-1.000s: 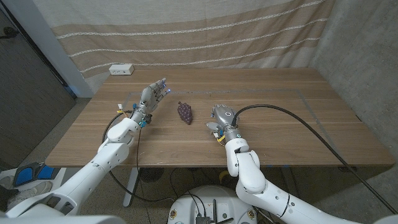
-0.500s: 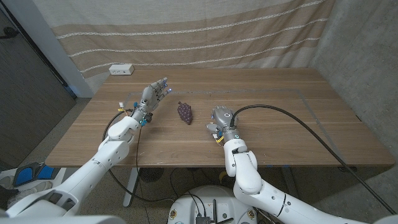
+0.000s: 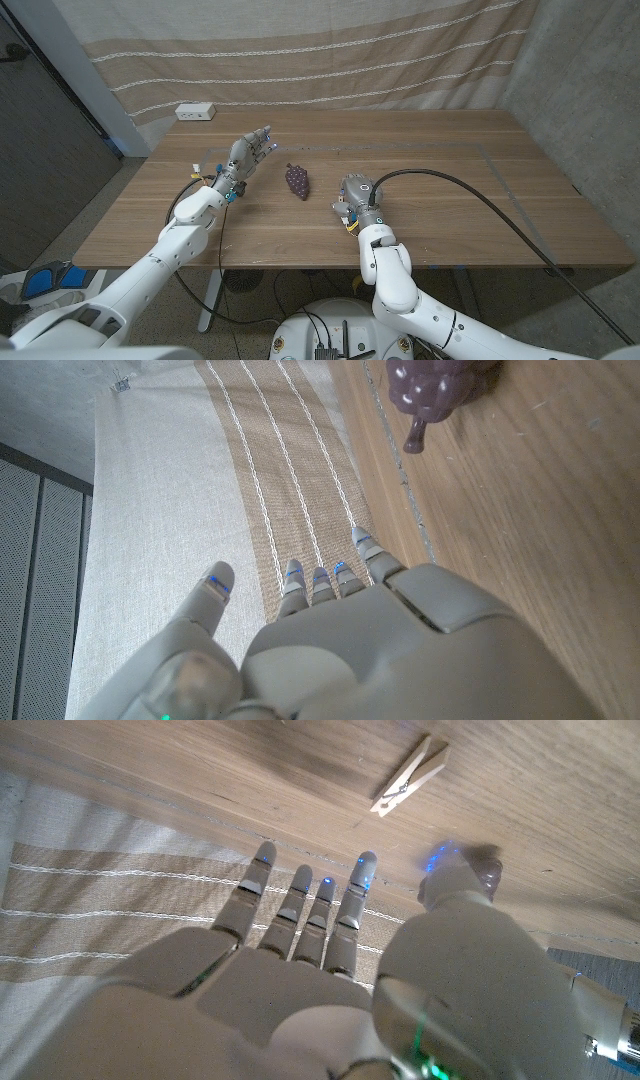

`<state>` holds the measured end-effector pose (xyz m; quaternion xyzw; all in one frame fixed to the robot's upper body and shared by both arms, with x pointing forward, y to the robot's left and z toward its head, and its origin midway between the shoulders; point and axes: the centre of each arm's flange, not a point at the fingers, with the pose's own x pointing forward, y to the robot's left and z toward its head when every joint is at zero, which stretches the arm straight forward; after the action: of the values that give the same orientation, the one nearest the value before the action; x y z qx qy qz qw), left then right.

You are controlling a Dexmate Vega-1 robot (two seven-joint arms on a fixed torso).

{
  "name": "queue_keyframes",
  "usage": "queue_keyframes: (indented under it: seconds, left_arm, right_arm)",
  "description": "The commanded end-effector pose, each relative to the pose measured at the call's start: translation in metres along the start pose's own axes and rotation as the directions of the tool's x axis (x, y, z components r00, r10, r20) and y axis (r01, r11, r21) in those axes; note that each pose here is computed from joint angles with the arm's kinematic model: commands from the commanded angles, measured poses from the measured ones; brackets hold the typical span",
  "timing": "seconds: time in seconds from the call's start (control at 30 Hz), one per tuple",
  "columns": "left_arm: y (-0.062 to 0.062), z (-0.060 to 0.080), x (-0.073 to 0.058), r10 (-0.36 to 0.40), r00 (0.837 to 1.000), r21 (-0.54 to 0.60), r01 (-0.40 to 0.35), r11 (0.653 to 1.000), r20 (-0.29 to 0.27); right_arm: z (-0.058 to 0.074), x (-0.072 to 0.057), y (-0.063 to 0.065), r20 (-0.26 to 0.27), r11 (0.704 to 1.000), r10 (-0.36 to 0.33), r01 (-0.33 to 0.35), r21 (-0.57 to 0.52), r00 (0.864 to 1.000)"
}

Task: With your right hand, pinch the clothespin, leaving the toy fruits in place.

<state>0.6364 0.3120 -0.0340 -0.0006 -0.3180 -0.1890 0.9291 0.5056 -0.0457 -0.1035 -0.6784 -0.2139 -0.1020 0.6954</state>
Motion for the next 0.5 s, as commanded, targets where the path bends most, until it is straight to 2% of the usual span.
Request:
queue_keyframes:
  seconds: [0.03,0.5]
  left_arm:
    - [-0.0018,0.0000,-0.0053,-0.002,1.000,0.004,0.002,1.000,-0.005]
    - [-0.0027,0.0030,-0.0079,-0.003,1.000,0.010,0.003,1.000,-0.007]
  right_arm:
    - [0.0000,-0.0005,0.0073,-0.022,0.999,0.030,-0.030,-0.010,0.999]
    - [0.0004,0.0044,0.0156,-0.049,0.998,0.054,-0.055,-0.019,0.997]
